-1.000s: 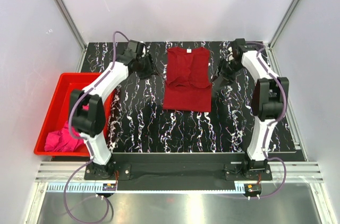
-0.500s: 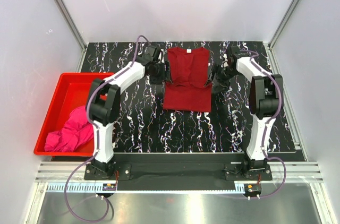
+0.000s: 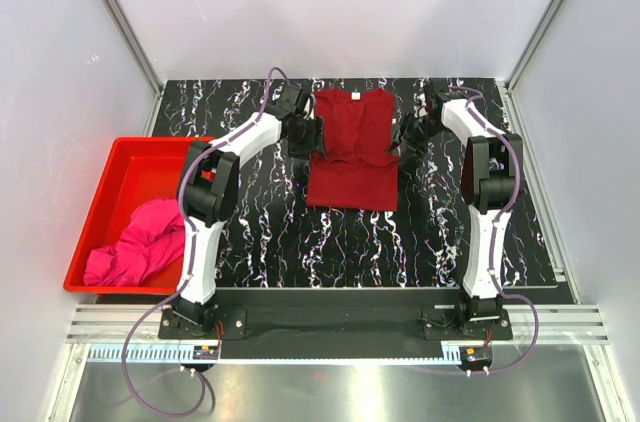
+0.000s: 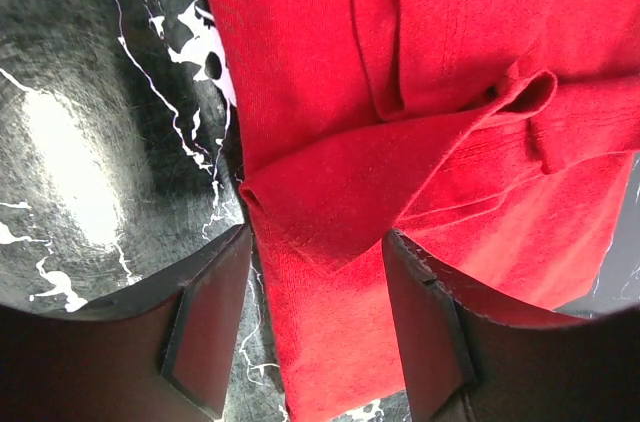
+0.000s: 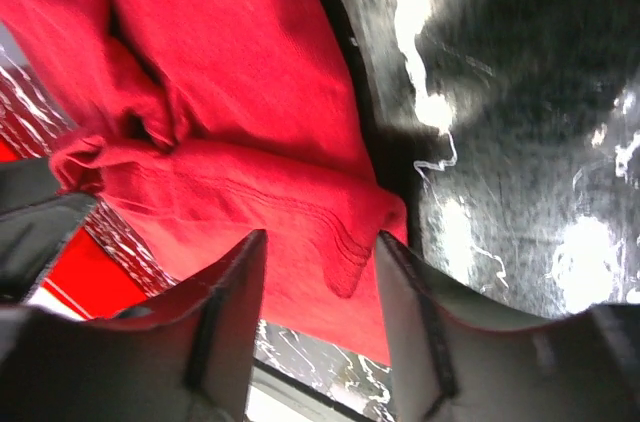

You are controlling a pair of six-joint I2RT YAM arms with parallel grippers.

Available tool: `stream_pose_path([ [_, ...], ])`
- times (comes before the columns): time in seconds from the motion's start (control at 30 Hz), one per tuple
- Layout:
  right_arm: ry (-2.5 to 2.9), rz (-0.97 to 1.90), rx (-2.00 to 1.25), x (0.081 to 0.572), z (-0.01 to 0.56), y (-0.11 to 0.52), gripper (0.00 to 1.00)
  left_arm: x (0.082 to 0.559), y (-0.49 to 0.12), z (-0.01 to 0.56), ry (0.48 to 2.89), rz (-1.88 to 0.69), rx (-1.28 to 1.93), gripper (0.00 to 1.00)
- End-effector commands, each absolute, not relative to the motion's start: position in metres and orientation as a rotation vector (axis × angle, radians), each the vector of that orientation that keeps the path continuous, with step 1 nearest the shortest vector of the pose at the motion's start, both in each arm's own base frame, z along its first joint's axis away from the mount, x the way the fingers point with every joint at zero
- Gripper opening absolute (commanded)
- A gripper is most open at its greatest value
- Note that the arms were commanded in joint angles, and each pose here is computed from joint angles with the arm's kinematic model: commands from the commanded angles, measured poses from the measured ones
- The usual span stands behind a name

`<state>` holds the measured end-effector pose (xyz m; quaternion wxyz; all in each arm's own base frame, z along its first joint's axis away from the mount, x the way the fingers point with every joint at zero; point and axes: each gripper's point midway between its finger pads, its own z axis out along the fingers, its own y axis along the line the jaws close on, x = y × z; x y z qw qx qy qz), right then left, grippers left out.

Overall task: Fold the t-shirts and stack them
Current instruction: Fold the tshirt

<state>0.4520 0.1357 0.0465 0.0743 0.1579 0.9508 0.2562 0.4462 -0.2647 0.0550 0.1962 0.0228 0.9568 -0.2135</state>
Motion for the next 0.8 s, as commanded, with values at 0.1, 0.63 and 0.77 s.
stream_pose_path([
  [0.1,2.815,0.852,0.478,0.473,0.056,0.141,0.38,0.462,-0.275,0.070,2.627,-0.612,0.091,0.56],
  [0.63,2.717,0.903,0.697,0.512,0.060,0.124,0.12,0.491,-0.254,0.092,2.572,-0.521,0.006,0.53],
  [0.77,2.650,1.080,0.818,0.526,0.062,0.130,0.30,0.503,-0.254,0.103,2.541,-0.547,-0.003,0.62],
])
